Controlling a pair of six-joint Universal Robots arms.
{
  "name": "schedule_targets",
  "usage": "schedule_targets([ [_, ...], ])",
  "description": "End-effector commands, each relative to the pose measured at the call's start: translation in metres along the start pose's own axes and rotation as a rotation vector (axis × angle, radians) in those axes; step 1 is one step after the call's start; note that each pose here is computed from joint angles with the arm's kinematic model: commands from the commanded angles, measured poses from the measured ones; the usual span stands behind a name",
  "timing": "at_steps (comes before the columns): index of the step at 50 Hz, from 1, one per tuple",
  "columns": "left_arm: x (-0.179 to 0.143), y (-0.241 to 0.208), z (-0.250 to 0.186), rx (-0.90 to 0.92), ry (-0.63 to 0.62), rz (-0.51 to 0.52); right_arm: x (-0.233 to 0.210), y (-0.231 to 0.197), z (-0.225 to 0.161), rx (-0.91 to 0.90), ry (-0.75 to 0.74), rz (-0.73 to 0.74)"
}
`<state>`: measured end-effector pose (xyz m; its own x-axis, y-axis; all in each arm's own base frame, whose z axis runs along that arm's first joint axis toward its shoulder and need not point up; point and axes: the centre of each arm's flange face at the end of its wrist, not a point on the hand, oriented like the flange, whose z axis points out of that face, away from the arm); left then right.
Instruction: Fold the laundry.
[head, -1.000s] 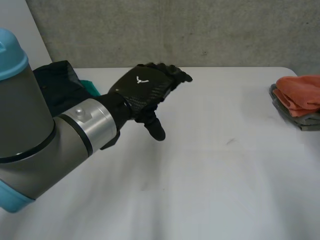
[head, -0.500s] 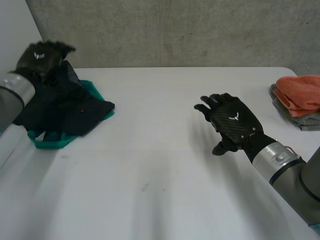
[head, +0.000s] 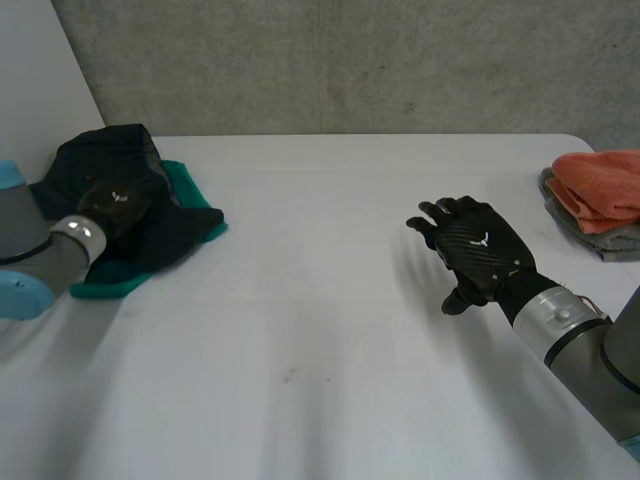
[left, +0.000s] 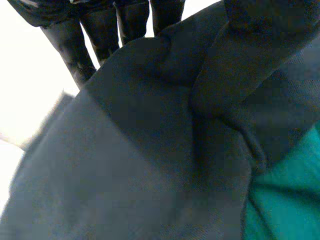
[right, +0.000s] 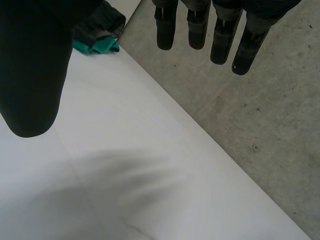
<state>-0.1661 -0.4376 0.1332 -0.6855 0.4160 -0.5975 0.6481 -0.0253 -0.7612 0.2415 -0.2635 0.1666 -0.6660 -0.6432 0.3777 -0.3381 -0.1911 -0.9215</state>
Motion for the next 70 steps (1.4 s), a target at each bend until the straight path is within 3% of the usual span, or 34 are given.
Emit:
schedule_targets([
  [1,0.014,-0.122,-0.05,0.292,-0.055,-0.145,0.007,-0.001,0.0,-0.015,0.059,-0.029],
  [7,0.081,-0.187,-0.115,0.446,0.157,-0.223,0.03,-0.005,0.002,-0.037,0.185,-0.039],
  [10,0.133,-0.202,-0.151,0.49,0.338,-0.219,0.05,-0.005,0.001,-0.058,0.274,-0.037],
  [11,0.163,-0.204,-0.172,0.503,0.452,-0.211,0.055,-0.006,0.001,-0.061,0.294,-0.037],
  [15,0.222,-0.201,-0.224,0.527,0.706,-0.174,0.071,-0.009,0.0,-0.064,0.36,-0.043],
  [21,0.248,-0.19,-0.246,0.49,0.792,-0.15,0.085,-0.008,0.0,-0.067,0.4,-0.048],
  [28,0.233,-0.188,-0.231,0.436,0.652,-0.166,0.089,-0.014,0.002,-0.065,0.389,-0.048],
  [34,0.157,-0.187,-0.197,0.364,0.321,-0.255,0.091,-0.025,0.007,-0.077,0.341,-0.044],
  [40,0.107,-0.175,-0.172,0.292,0.097,-0.299,0.064,-0.043,0.023,-0.064,0.114,-0.004],
  [44,0.079,-0.157,-0.153,0.222,0.014,-0.313,0.044,-0.048,0.04,-0.077,-0.016,0.033],
  [56,0.075,-0.088,-0.09,-0.09,0.048,-0.34,0.006,-0.028,0.098,-0.122,-0.144,0.06],
  [64,0.084,-0.064,-0.061,-0.153,0.084,-0.328,-0.006,0.001,0.128,-0.153,-0.101,0.078],
  [70,0.092,-0.056,-0.051,-0.165,0.096,-0.246,-0.009,0.019,0.142,-0.164,-0.093,0.1],
])
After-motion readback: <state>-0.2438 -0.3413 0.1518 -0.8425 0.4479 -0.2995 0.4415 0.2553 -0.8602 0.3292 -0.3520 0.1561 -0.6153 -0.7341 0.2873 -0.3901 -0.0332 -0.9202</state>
